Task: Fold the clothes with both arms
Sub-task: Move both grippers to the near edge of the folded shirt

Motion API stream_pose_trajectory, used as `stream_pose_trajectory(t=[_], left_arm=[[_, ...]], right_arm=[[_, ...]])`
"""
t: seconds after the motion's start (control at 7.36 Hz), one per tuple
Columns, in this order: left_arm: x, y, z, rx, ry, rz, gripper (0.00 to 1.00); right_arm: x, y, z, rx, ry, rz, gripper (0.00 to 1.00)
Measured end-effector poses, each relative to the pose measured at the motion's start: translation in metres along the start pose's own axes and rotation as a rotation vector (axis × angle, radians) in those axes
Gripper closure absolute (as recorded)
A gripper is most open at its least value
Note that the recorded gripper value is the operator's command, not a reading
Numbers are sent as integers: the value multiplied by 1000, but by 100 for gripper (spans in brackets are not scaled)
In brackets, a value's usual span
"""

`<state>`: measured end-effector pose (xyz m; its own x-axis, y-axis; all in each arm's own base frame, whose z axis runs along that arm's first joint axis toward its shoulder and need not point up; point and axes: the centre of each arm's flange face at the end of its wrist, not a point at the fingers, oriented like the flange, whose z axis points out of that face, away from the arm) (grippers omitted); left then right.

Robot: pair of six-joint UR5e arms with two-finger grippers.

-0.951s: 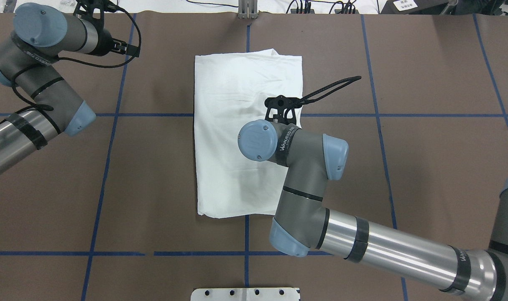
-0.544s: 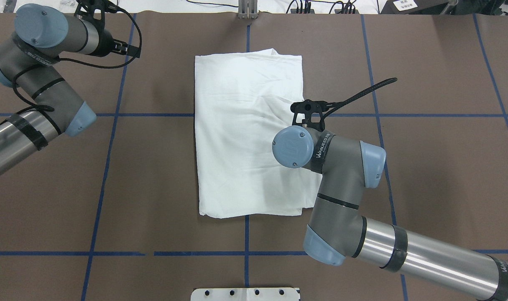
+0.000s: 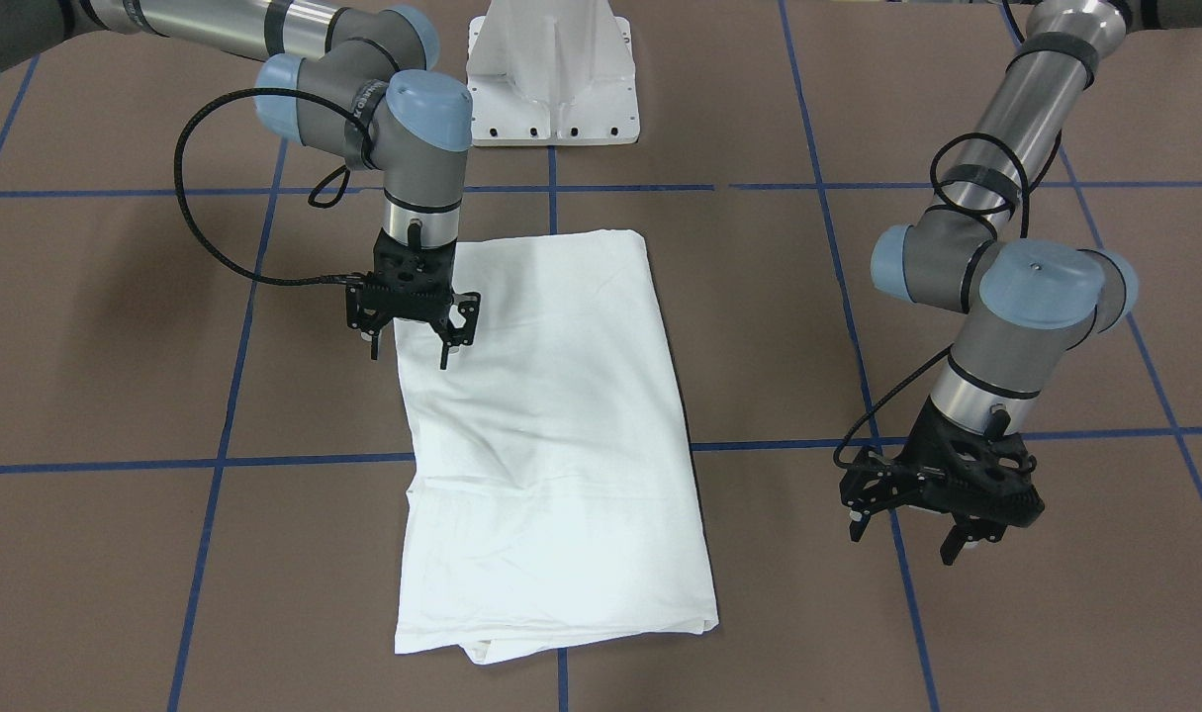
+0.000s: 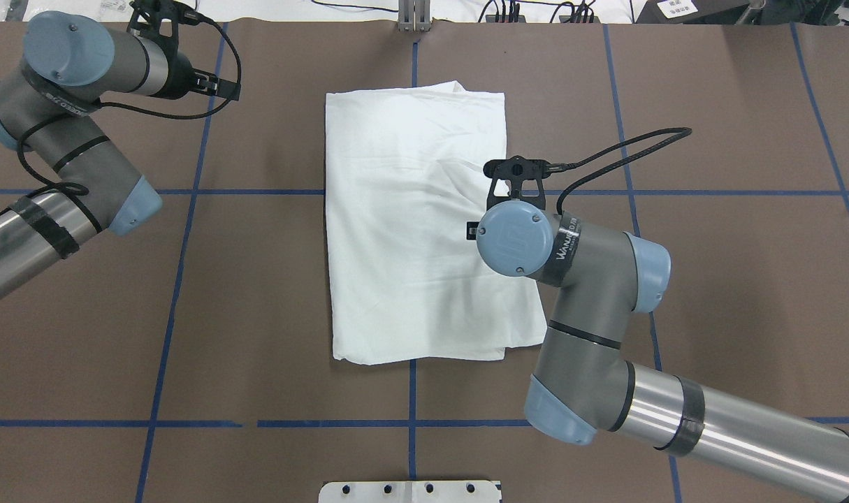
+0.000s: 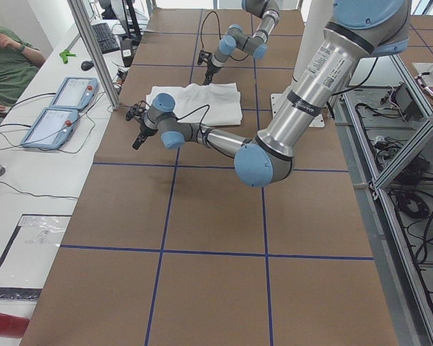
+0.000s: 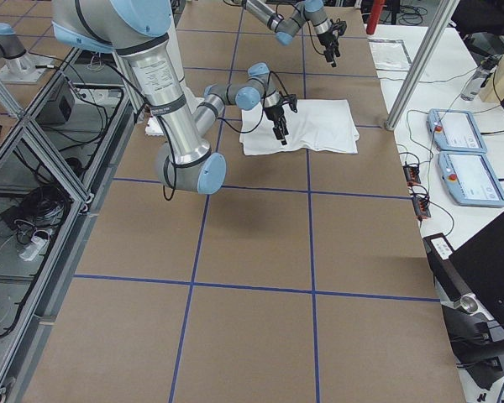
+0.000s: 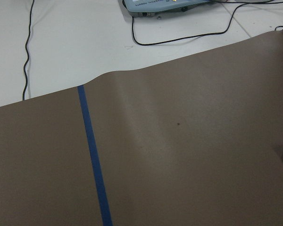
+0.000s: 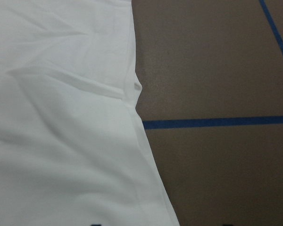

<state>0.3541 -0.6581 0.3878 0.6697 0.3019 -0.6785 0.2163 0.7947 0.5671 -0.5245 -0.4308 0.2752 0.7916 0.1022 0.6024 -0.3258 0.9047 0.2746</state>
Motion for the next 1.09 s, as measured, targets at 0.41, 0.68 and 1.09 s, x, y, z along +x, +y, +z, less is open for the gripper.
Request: stream_pose_trajectory(t=[0.41, 0.68, 1.09], left_arm=[[52, 71, -66, -63, 178, -156, 0], [108, 142, -115, -119, 270, -260, 0], [192, 222, -135, -186, 261, -392, 0]], right_arm=[[65, 16, -68, -47, -178, 39, 0], [97, 37, -92, -67, -266, 135, 0], [164, 89, -74, -45, -385, 226, 0]])
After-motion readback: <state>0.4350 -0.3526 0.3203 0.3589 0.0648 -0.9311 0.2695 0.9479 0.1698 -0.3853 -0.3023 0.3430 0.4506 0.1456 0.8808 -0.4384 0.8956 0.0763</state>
